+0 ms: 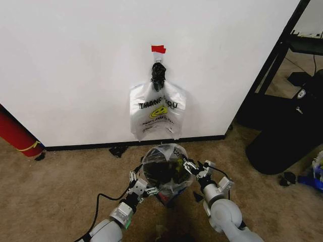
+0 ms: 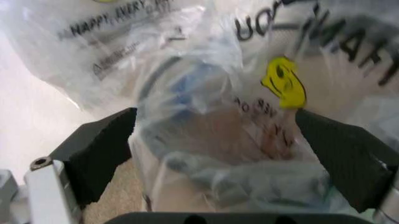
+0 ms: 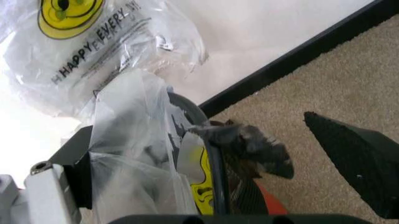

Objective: Pick up the garbage bag from the wall and place it over the trash bin.

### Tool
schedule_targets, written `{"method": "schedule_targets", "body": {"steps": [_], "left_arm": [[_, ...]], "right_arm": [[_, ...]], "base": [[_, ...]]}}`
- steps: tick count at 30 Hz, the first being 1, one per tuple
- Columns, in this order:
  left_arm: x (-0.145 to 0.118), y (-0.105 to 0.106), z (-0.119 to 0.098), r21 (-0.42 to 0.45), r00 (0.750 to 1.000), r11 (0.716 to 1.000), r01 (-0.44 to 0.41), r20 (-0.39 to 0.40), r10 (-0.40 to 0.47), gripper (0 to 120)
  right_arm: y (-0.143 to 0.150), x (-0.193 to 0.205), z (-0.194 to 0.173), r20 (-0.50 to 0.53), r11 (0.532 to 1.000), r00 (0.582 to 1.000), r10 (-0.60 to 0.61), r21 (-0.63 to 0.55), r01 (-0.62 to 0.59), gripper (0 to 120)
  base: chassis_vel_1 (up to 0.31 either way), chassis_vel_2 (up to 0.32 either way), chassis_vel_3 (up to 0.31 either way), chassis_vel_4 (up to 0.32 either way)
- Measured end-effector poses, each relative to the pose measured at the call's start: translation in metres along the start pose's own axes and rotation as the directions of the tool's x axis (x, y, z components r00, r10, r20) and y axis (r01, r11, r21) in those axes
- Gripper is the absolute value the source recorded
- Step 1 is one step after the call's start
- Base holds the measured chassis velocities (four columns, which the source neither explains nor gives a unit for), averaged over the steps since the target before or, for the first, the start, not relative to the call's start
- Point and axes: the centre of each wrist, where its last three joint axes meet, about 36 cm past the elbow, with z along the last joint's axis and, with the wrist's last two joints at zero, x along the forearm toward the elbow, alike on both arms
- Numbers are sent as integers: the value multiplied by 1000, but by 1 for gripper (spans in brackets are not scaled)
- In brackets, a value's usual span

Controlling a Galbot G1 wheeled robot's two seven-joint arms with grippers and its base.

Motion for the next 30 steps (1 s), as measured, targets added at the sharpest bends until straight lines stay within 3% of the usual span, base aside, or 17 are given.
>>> {"method": "schedule_targets", "body": {"steps": [9,22,30], "left_arm": [[1,-3,15,-14,1000,1000,-14,-27,14,100],[-5,-1,18,-21,1000,1000,-4,-28,3,100],[-8,1,19,-22,999,1000,1,-32,-2,100]], "right_arm": [[5,3,-12,-25,996,999,-21,-88,18,100],[-1,4,-29,-38,981,998,-57,-187,49,100],[-5,6,-36,-41,981,995,-96,-173,87,100]], "base": [[0,0,0,0],[0,0,0,0],[0,0,0,0]]}}
